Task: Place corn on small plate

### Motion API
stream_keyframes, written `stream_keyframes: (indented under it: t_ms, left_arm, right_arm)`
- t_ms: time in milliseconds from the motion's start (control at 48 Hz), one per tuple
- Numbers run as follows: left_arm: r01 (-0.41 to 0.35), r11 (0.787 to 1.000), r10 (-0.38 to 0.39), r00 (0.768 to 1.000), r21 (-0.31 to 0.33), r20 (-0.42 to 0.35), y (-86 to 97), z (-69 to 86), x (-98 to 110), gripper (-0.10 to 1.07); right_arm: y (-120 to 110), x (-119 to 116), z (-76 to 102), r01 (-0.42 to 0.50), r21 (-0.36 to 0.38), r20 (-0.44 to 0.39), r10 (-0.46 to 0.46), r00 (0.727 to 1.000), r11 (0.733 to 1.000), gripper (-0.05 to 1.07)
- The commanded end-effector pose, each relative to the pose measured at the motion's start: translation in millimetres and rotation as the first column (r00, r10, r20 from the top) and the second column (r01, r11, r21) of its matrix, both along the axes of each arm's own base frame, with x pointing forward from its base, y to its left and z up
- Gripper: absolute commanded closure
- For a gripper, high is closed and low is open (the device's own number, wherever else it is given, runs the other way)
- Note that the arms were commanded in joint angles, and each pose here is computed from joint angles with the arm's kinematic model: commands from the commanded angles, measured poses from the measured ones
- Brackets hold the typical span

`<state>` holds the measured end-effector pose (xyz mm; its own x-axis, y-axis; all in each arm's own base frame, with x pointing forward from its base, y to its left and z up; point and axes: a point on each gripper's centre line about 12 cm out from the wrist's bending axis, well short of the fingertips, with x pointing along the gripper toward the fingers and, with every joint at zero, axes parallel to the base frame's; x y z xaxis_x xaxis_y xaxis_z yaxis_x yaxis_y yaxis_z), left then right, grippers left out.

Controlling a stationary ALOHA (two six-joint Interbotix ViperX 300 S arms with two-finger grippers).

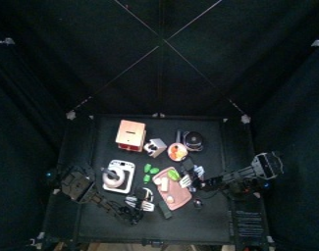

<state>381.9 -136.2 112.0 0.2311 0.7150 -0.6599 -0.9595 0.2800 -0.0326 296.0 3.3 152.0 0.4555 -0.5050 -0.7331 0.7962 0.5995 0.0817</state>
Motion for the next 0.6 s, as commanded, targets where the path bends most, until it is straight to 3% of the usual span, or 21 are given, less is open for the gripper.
stream_keyframes:
  t_ms: [0, 271, 417, 583]
  left_arm:
    - [-0.002, 1.0, 0.002, 0.999, -0.019, 0.046, 1.8, 23.7, 1, 0.1]
    - [0.054, 0.998, -0.054, 0.999, -0.016, 0.009, 9.2, 38.9, -12, 0.1]
    - [0.152, 0.986, -0.154, 0.988, -0.063, -0.021, 13.7, 54.5, -18, 0.1]
    - [0.207, 0.971, -0.215, 0.975, -0.121, -0.055, 31.9, 62.3, -26, 0.11]
  right_arm:
    - [1, 2, 8.3, 0.001, 0.004, 0.027, -0.002, 1.0, 1.0, 0.26]
    - [1, -1, 7.2, 0.024, 0.011, 0.015, -0.024, 1.0, 1.0, 0.26]
    - [7, 0, 7.0, 0.024, 0.03, 0.012, -0.024, 1.0, 0.999, 0.26]
    - [9, 1, 5.9, 0.03, 0.034, 0.011, -0.031, 0.999, 0.999, 0.26]
